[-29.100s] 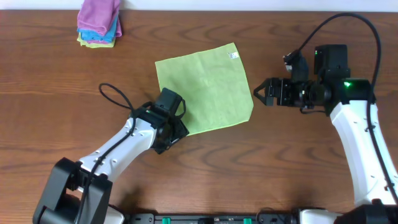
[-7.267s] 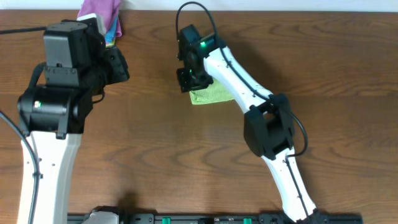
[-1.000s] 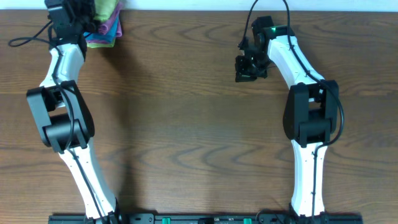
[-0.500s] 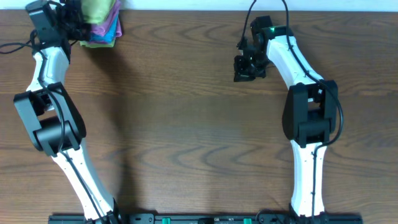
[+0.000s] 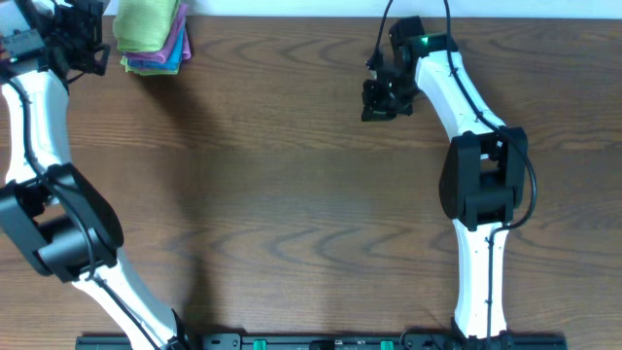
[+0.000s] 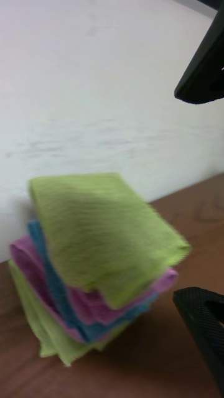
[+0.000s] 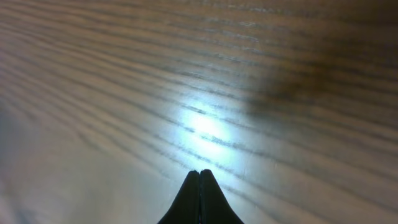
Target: Fold the cloth
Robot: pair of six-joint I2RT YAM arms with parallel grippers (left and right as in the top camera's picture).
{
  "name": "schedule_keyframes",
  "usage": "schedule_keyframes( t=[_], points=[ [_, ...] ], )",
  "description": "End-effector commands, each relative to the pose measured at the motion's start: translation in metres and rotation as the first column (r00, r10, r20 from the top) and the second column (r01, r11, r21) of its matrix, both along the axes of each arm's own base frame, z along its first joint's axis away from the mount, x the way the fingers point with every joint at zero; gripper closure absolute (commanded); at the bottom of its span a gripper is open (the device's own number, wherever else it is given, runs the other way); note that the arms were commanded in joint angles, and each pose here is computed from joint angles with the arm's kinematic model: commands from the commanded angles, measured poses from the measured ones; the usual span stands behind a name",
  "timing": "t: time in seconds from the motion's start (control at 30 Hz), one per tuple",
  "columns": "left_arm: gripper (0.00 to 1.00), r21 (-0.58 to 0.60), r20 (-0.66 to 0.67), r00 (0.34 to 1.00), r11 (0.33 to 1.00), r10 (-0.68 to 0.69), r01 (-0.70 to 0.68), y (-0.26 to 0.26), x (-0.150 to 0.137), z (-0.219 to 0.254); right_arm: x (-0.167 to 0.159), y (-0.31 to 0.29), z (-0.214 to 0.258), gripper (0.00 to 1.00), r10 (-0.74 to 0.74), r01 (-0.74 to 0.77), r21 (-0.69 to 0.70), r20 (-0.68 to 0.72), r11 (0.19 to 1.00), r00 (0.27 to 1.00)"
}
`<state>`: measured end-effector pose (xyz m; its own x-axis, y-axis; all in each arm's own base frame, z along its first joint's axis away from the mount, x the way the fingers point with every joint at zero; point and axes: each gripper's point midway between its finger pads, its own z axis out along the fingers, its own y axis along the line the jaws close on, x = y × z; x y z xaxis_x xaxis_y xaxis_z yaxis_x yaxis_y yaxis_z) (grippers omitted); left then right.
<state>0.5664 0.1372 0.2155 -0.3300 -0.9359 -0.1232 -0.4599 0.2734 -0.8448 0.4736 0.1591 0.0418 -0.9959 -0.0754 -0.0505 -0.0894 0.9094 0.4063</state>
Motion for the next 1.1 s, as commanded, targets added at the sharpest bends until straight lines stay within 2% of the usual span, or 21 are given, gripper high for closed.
schedule_keyframes(
  t=[0.0,0.07,0.17,0.3,0.4,0.5,0.63,0.93,1.07],
  points=[
    [0.05,0.119,0.013,0.996,0.989,-0.093,0.090,-0.008,-0.019,0.024,0.009,0.002,0.024,0.98,0.044,-0.045,0.019,0.054,0.999,0.998],
    [0.05,0.201,-0.015,0.990,0.970,-0.139,0.139,-0.013,-0.039,0.036,0.009,-0.005,0.045,0.96,0.075,-0.076,0.005,0.077,0.997,0.994],
    [0.05,0.344,-0.070,0.980,0.917,-0.187,0.199,-0.019,-0.076,0.060,0.006,-0.019,0.076,0.66,0.098,-0.095,-0.034,0.099,0.995,0.990],
    [0.05,0.503,-0.159,0.961,0.819,-0.227,0.277,-0.026,-0.127,0.086,0.001,-0.025,0.115,0.49,0.109,-0.104,-0.046,0.137,0.994,0.985],
    [0.05,0.553,-0.182,0.944,0.765,-0.274,0.329,-0.039,-0.161,0.106,-0.008,-0.030,0.141,0.43,0.126,-0.116,-0.070,0.162,0.991,0.979],
    [0.05,0.578,-0.203,0.931,0.730,-0.305,0.365,-0.050,-0.190,0.119,-0.014,-0.031,0.172,0.42,0.132,-0.113,-0.094,0.225,0.989,0.965],
    [0.05,0.619,-0.120,0.935,0.711,-0.335,0.334,-0.070,-0.211,0.151,-0.032,-0.033,0.230,0.35,0.144,-0.100,-0.138,0.357,0.985,0.923],
    [0.05,0.709,-0.004,0.888,0.625,-0.460,0.327,-0.134,-0.260,0.204,-0.106,-0.057,0.362,0.24,0.116,-0.013,-0.163,0.640,0.987,0.760],
    [0.05,0.737,-0.020,0.876,0.585,-0.481,0.338,-0.150,-0.277,0.207,-0.148,-0.068,0.390,0.17,0.107,0.013,-0.167,0.691,0.986,0.715]
  ],
)
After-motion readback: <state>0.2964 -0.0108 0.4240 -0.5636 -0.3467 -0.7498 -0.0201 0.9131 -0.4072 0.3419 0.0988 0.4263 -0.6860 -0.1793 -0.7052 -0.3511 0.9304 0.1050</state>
